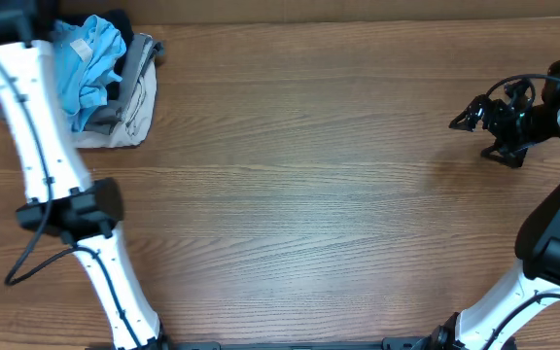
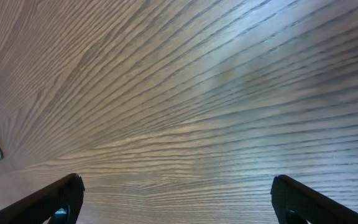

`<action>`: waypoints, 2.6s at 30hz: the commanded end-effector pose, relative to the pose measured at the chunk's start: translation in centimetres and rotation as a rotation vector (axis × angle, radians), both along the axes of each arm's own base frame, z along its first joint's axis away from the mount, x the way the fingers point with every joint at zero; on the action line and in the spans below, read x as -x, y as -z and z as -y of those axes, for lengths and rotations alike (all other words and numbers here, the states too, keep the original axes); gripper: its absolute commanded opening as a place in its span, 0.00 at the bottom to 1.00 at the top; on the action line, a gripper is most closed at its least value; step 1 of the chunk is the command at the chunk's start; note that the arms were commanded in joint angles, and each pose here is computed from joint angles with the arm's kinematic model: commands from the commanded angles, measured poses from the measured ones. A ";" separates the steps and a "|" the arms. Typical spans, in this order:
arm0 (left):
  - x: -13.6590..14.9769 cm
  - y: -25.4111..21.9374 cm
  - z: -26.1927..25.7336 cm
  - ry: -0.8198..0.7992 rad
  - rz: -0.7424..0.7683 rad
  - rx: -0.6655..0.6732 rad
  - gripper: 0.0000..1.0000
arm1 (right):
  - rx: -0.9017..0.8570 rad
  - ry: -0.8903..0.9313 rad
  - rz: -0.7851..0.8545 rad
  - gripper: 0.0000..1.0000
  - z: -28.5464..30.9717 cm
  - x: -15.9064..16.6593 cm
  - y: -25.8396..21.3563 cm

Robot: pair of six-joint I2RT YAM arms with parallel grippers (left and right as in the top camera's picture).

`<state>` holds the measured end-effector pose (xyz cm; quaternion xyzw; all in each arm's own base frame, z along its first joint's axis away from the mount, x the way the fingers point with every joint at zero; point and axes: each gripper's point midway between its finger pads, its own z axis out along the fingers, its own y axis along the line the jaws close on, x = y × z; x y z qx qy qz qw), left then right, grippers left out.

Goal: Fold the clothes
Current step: 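Lower the bundle onto the clothes stack and open the left gripper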

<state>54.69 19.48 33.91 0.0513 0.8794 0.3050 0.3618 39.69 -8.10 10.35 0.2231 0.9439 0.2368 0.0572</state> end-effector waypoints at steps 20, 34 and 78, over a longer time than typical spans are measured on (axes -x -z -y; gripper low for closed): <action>0.6 4.8 -4.5 0.241 -0.068 0.165 0.04 | 0.025 -0.045 0.039 1.00 -1.7 -0.7 -1.6; -1.5 9.4 6.5 0.425 -0.072 0.653 0.43 | 0.025 -0.045 0.036 1.00 -1.7 -0.6 -1.6; 0.1 4.4 11.5 0.279 -0.020 0.786 1.00 | 0.299 0.050 0.662 1.00 -4.9 10.7 -30.6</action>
